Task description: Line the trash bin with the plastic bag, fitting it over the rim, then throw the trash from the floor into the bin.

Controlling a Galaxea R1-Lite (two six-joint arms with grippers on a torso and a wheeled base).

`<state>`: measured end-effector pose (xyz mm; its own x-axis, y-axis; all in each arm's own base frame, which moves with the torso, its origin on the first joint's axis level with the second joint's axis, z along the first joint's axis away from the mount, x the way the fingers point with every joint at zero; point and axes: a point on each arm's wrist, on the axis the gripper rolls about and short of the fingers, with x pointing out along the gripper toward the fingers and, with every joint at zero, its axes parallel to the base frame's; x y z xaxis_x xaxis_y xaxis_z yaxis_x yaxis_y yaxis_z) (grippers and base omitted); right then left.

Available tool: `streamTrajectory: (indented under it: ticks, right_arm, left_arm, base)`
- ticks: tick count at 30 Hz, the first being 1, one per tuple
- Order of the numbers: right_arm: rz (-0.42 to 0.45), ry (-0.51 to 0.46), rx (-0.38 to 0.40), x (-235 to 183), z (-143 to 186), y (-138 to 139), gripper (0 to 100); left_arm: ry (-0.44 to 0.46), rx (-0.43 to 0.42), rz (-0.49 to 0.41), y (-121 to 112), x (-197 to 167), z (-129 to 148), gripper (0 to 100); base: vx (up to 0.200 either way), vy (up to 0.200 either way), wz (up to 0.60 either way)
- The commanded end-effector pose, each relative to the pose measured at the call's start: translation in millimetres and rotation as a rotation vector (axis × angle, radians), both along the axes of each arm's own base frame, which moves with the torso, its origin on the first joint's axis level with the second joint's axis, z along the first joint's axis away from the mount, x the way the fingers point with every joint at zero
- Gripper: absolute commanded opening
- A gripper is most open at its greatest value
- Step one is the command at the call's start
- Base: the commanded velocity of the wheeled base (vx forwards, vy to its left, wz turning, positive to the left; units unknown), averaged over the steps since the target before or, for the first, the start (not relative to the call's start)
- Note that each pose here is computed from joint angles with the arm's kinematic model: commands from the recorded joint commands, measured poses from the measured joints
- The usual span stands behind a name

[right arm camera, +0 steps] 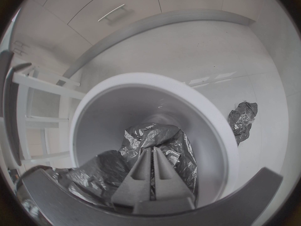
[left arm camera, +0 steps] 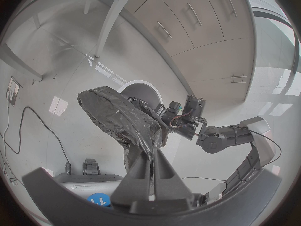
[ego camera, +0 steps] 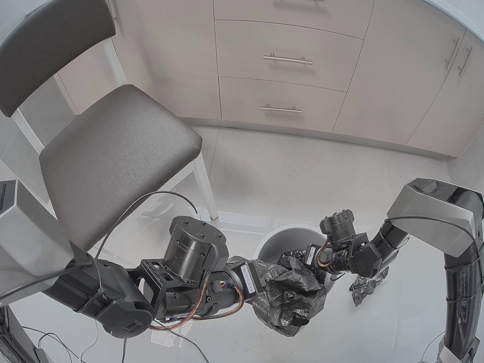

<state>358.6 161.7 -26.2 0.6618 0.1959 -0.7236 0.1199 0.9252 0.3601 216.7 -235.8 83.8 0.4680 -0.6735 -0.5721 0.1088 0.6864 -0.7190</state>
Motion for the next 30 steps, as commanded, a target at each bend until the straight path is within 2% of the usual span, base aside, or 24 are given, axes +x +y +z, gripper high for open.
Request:
streamTrajectory:
  ticks: [1,6,10,13,14,15,16,17,21,26,30]
  right_arm:
    - [0.015,0.033,-0.073,-0.9,-25.2,2.2,0]
    - [-0.009,0.021,-0.070,-1.5,-20.8,-1.1,0]
    - [-0.032,-0.030,-0.025,-10.9,19.6,-14.6,0]
    - [0.020,-0.080,0.009,-28.5,57.0,-20.5,0]
    - [0.056,-0.094,0.006,-37.7,67.7,-22.3,0]
    - [0.056,-0.094,0.006,-37.7,67.7,-22.3,0]
    - [0.120,-0.126,-0.013,-54.0,83.6,-25.6,0]
    - [0.142,-0.137,-0.028,-60.4,88.6,-27.4,0]
    - [0.206,-0.160,-0.047,-85.3,100.9,-25.8,0]
    - [0.219,-0.166,-0.041,-99.3,106.1,-25.5,0]
    - [0.230,-0.163,-0.037,-106.9,108.0,-27.8,0]
  left_arm:
    - [0.009,0.010,0.000,-1.0,0.9,-4.5,0]
    - [0.009,0.002,0.004,-1.6,1.5,-3.0,0]
    - [-0.033,0.002,0.054,-5.1,6.5,3.4,0]
    - [-0.087,0.021,0.128,-8.2,10.9,8.1,0]
    - [-0.109,0.022,0.150,-9.9,12.7,11.3,0]
    - [-0.109,0.022,0.150,-9.9,12.7,11.3,0]
    - [-0.141,0.028,0.184,-12.6,14.5,15.4,0]
    - [-0.153,0.028,0.197,-13.7,15.3,17.2,0]
    - [-0.190,0.034,0.223,-24.5,14.1,25.2,0]
    - [-0.217,0.100,0.228,-41.9,9.0,19.0,0]
    - [-0.221,0.107,0.205,-52.9,3.7,17.8,0]
  base:
    - [0.000,0.000,0.00]
    - [0.000,0.000,0.00]
    - [0.000,0.000,0.00]
    - [0.000,0.000,0.00]
    - [0.000,0.000,0.00]
    - [0.000,0.000,0.00]
    - [0.000,0.000,0.00]
    - [0.000,0.000,0.00]
    - [0.000,0.000,0.00]
    - [0.000,0.000,0.00]
    - [0.000,0.000,0.00]
